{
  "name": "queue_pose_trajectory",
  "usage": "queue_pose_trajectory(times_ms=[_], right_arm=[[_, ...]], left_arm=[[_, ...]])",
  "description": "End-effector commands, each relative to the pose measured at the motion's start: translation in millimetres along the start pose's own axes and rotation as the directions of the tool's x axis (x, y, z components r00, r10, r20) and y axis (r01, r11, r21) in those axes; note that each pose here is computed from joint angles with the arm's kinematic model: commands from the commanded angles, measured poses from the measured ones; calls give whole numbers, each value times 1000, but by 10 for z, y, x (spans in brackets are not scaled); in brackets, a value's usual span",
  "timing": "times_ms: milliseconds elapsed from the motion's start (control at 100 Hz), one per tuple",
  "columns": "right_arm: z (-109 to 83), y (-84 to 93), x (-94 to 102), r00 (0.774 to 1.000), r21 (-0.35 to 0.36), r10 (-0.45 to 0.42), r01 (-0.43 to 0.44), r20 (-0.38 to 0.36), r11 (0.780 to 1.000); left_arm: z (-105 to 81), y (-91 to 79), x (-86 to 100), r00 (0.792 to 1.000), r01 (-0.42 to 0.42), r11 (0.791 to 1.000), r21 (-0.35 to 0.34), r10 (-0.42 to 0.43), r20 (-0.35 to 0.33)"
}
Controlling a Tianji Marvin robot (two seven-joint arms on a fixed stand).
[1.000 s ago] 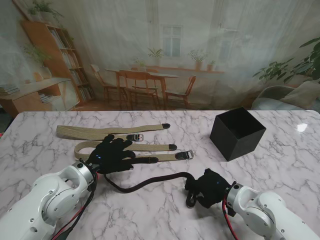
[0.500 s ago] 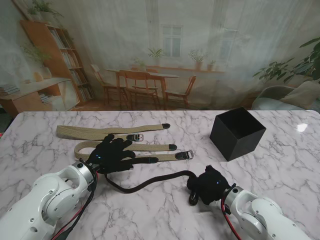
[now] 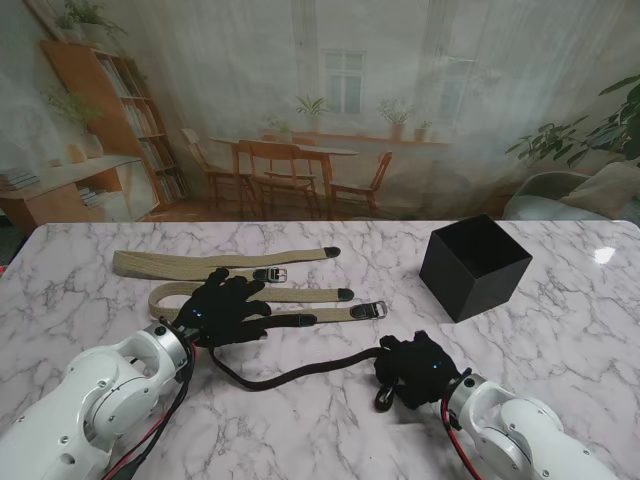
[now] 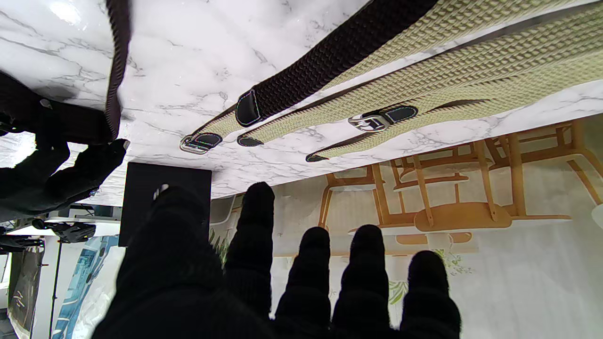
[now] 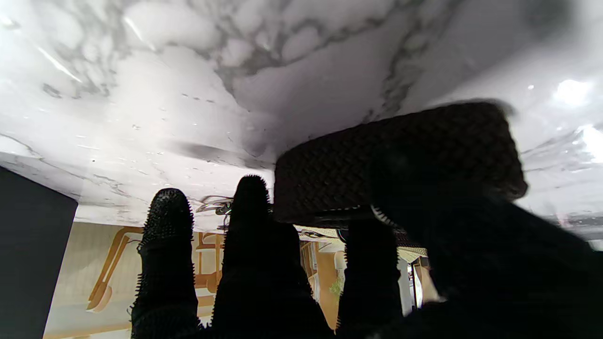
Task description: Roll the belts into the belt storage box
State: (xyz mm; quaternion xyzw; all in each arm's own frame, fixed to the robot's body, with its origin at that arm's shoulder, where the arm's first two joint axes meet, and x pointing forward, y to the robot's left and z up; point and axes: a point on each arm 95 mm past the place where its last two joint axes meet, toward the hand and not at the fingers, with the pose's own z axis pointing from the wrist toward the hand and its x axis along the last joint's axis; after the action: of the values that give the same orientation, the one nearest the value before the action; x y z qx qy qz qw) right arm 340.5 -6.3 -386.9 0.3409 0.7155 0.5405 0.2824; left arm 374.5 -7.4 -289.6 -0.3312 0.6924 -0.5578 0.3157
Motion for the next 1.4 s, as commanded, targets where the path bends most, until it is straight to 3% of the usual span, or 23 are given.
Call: queue_pose_trajectory(times_ms=[0,230,890,1390], right_arm=[[-7,-57,26,1000,14,17,-17,-1,1000],[10,-85,33,998,-1,54,-54,11,999],[70,-123,0,999,-176,22,-25,-24,984],[94,-157,20,996,-159,27,-40,-81,987]], left_arm=[[3,20,7,1000,1,1000,-13,-1,-2],[3,22,8,1000,0,1000,-14,0,-3],[7,25,13,1000,-2,1000,-15,1,-5],[7,24,13,1000,-4,1000,-13,4,-5]])
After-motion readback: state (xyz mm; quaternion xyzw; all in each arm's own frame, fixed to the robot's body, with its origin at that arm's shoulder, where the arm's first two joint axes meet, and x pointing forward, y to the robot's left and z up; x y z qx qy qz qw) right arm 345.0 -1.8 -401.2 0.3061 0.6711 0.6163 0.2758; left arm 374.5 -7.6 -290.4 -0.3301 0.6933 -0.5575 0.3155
